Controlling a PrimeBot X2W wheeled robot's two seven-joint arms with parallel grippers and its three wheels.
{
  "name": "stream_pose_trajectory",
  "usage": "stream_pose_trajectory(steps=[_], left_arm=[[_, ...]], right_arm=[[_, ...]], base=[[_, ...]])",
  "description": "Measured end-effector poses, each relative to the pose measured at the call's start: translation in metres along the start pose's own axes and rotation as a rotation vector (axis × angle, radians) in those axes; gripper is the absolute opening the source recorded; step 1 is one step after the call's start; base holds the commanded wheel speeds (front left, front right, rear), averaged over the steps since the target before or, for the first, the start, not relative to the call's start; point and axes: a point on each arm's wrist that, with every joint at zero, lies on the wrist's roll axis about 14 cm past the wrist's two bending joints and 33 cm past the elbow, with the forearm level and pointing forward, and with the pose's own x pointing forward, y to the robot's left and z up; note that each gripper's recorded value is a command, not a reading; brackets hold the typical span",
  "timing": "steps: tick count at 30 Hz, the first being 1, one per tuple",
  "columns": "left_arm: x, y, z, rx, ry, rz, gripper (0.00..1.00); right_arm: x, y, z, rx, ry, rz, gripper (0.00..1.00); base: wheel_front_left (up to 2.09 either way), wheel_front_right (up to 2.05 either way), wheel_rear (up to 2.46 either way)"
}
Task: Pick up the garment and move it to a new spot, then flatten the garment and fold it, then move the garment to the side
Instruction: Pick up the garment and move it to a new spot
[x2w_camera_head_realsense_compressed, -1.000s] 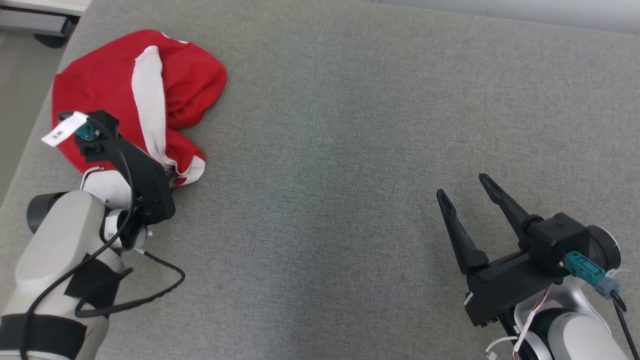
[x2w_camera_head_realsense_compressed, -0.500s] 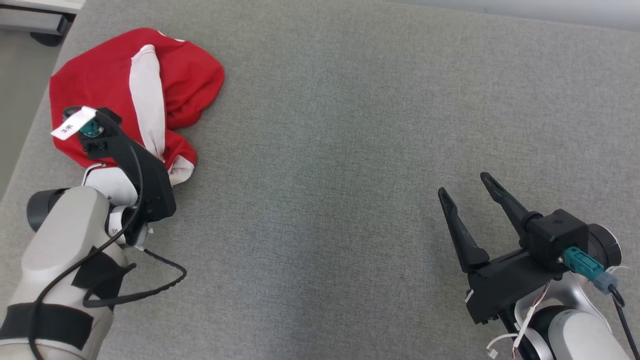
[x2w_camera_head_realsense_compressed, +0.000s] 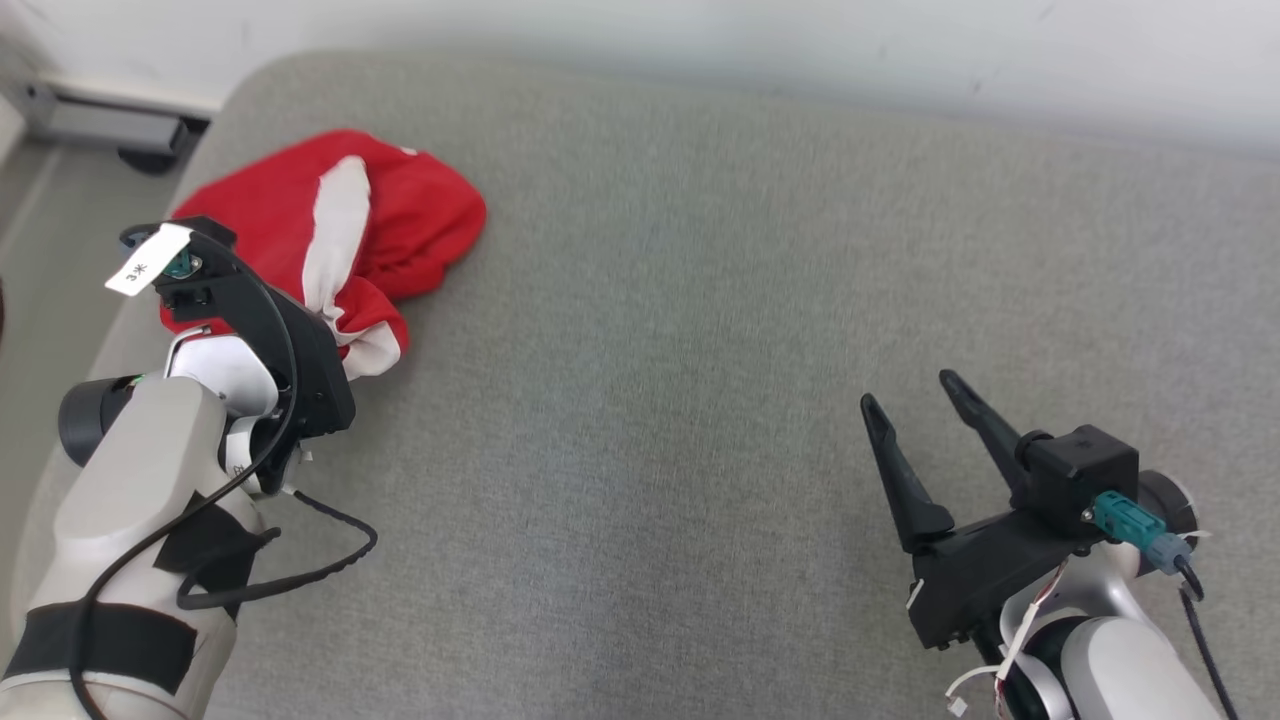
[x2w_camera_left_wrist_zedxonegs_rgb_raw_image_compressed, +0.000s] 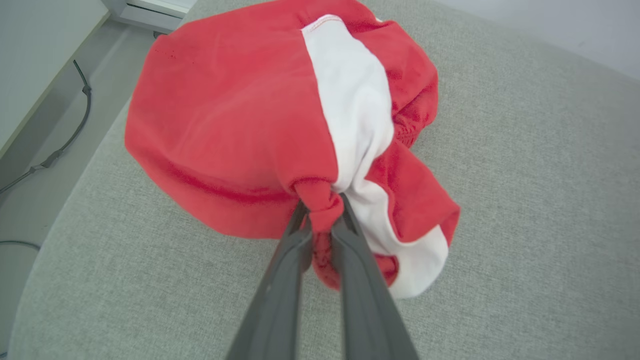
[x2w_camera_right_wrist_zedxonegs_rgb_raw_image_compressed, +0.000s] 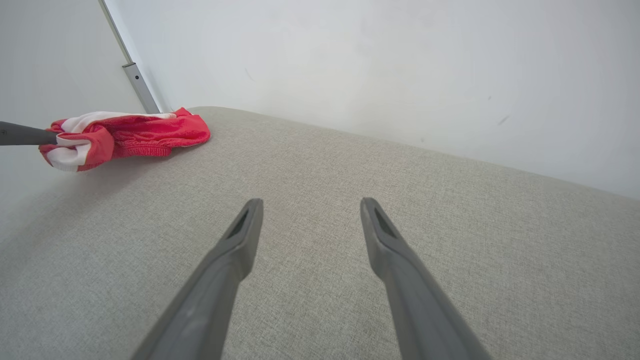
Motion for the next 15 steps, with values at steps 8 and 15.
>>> stream_pose_trajectory(steps=[8, 15], left_arm=[[-0.034, -0.012, 0.040, 0.026, -0.165, -0.038, 0.00], [-0.068, -0.038, 0.072, 0.063, -0.295, -0.106, 0.00]], right_arm=[[-0.018, 0.006, 0.019, 0.023, -0.066, -0.024, 1.00], [-0.042, 0.006, 0.036, 0.032, -0.128, -0.057, 1.00]], base=[[0.00, 0.00, 0.00], [0.00, 0.00, 0.00]])
